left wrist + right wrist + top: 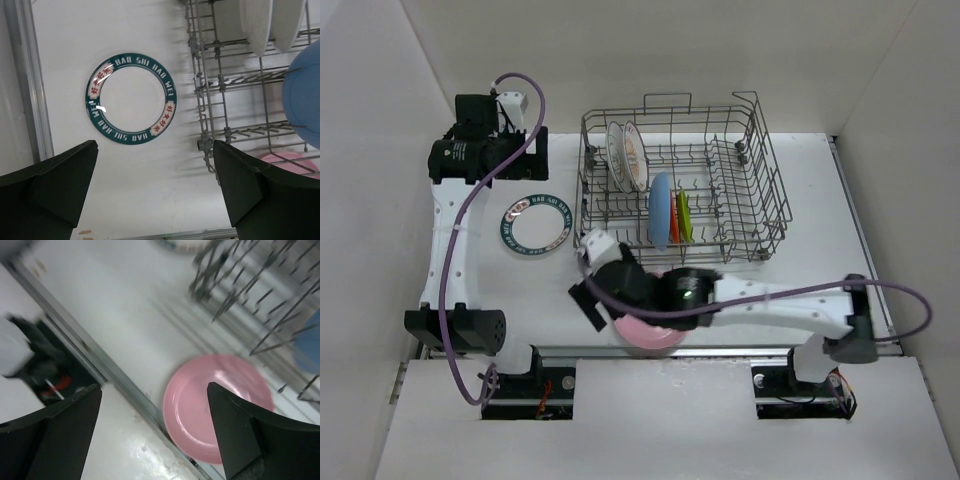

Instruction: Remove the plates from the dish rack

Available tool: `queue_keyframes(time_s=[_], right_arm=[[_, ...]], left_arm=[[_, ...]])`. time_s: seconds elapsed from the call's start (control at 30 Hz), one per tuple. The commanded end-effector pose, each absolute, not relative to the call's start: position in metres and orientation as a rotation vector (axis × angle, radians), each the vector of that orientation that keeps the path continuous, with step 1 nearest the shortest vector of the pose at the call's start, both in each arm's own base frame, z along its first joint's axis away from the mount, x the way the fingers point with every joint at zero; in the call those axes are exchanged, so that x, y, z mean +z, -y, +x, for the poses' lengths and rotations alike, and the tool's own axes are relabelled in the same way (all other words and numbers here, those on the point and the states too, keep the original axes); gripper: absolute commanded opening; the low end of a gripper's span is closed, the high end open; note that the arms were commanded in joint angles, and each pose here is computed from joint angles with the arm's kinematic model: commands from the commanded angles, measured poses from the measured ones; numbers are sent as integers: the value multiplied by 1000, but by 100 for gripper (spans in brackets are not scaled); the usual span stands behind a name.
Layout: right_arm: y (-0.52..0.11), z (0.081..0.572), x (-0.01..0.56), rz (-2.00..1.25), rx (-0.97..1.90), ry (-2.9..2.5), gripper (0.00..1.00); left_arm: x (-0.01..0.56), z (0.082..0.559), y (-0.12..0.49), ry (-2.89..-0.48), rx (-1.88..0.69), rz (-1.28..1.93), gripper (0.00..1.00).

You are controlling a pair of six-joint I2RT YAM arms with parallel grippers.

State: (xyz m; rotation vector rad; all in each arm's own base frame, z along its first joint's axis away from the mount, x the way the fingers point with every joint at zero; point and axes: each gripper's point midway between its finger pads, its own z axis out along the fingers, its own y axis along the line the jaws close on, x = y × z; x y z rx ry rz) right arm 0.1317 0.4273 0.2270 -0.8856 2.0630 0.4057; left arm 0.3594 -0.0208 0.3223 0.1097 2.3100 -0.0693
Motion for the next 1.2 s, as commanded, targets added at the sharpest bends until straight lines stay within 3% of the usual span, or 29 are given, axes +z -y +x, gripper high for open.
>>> queue_keyframes(time_s=[0.0,0.17,0.47,0.73,1.17], right_arm=[[-403,161,333,-674,654,-1944,92],[-324,221,393,-347,671,-1853,93],[-244,305,391,-68,554,-1854,82],[-242,351,342,-59,524,-1957,76],[-236,379,305,-50,446,-2027,72]], left_arm=[[342,363,43,-2271,-183,215,100],[352,375,78,-2262,-215,384,100],[326,435,120,-2267,-170,437,100],[286,487,139,-2267,-168,419,100],[237,533,163,-2275,-254,383,95]])
